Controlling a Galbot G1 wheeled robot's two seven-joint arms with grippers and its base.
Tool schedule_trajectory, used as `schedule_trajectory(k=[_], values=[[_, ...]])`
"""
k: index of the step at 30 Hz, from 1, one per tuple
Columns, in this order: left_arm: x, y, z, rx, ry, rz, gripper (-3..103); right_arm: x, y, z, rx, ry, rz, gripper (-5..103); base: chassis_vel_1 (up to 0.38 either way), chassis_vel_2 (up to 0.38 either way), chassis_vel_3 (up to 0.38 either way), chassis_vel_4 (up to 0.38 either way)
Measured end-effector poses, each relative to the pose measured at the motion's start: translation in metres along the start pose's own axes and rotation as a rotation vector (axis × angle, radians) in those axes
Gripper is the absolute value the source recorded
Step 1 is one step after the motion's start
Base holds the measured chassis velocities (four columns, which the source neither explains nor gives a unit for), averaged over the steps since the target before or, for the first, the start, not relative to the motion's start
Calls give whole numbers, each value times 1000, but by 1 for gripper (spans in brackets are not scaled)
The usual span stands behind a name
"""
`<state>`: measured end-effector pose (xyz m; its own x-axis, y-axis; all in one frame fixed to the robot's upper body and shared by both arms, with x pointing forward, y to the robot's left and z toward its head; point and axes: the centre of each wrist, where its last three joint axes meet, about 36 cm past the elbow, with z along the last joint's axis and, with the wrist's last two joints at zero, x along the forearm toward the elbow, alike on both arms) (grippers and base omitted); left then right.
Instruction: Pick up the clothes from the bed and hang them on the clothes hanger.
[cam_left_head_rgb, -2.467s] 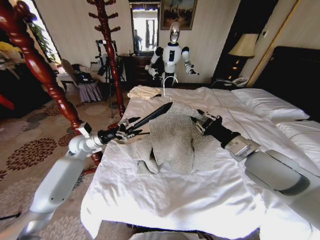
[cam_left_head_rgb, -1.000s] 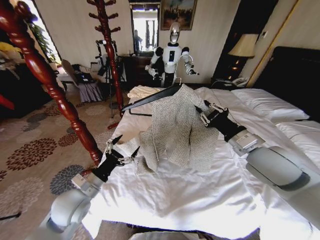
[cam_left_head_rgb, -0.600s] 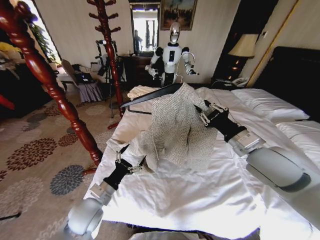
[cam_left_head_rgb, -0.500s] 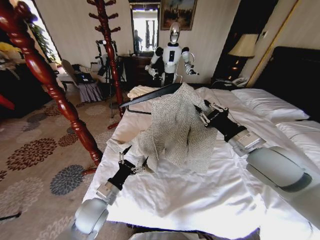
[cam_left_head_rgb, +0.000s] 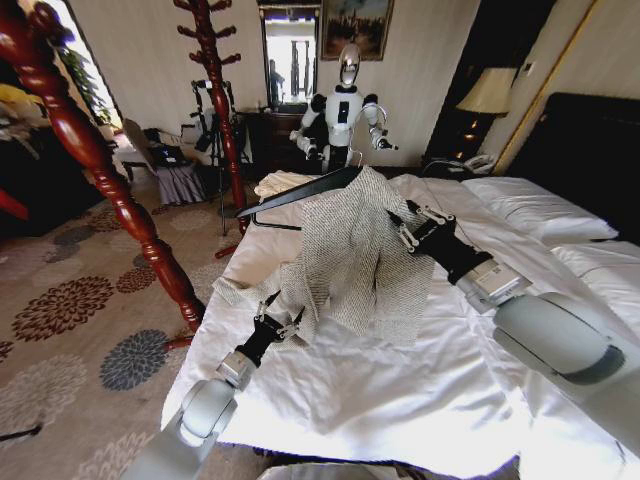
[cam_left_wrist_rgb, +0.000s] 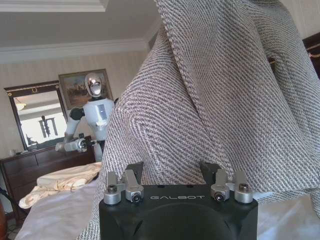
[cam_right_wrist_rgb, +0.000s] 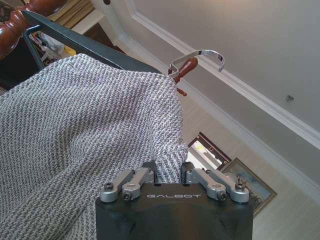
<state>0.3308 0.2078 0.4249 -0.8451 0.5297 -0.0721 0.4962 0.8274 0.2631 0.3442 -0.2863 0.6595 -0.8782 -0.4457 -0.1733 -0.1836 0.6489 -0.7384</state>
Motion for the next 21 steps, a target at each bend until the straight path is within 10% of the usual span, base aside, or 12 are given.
schedule_trajectory(k=[14, 21], values=[[-4, 46, -4, 47, -22, -91, 11, 0, 0, 0, -3, -3, -1, 23, 0, 0, 0, 0], [-6, 63, -10, 94, -33, -110, 0, 0, -1, 0, 1, -3, 1, 23, 0, 0, 0, 0]])
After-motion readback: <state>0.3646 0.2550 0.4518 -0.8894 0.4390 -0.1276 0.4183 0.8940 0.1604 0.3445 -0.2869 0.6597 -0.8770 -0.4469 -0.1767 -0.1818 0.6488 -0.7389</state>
